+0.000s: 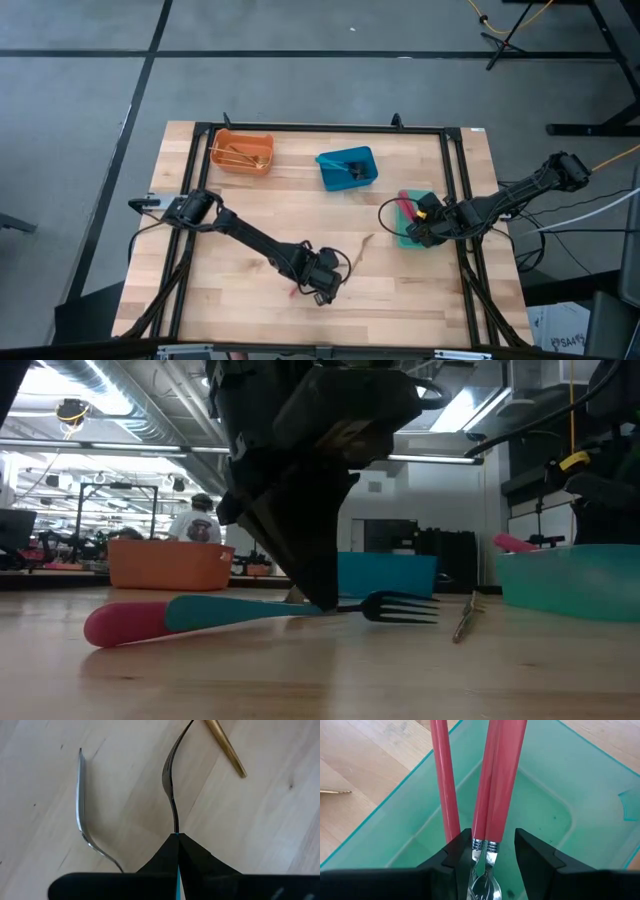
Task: Sort silverware by color (type)
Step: Put the blue fork into the blue bin
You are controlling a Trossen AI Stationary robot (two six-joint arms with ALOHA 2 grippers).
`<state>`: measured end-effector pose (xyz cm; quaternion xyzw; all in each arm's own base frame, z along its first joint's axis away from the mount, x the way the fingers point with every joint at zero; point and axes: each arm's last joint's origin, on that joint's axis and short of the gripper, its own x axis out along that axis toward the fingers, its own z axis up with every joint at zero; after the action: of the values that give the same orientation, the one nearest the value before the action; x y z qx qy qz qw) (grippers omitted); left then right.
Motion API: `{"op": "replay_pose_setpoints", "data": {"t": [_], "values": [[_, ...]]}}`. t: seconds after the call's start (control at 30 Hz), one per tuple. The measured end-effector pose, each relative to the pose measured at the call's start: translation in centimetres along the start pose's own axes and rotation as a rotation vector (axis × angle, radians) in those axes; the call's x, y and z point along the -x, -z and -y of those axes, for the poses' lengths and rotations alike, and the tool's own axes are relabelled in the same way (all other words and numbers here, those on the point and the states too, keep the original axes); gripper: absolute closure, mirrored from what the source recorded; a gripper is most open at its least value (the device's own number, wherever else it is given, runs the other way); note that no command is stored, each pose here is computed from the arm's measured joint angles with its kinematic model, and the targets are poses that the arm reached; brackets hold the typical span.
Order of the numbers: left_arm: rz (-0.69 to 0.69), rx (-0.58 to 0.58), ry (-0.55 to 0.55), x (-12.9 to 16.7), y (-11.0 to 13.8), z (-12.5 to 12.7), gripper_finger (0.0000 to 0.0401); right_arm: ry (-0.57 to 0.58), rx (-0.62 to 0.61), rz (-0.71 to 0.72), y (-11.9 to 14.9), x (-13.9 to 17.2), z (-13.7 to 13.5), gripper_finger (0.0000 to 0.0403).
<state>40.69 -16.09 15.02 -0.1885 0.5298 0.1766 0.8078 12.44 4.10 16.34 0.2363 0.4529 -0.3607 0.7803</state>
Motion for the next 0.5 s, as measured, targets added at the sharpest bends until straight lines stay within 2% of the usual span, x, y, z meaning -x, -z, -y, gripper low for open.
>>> {"op": "replay_pose_setpoints", "data": {"t": [0.5], "values": [[-0.011, -0.005, -0.001, -0.44, 0.38, 0.05, 0.0401, 0.0, 0.0, 0.0, 0.0, 0.0, 0.0, 0.0265]]}}
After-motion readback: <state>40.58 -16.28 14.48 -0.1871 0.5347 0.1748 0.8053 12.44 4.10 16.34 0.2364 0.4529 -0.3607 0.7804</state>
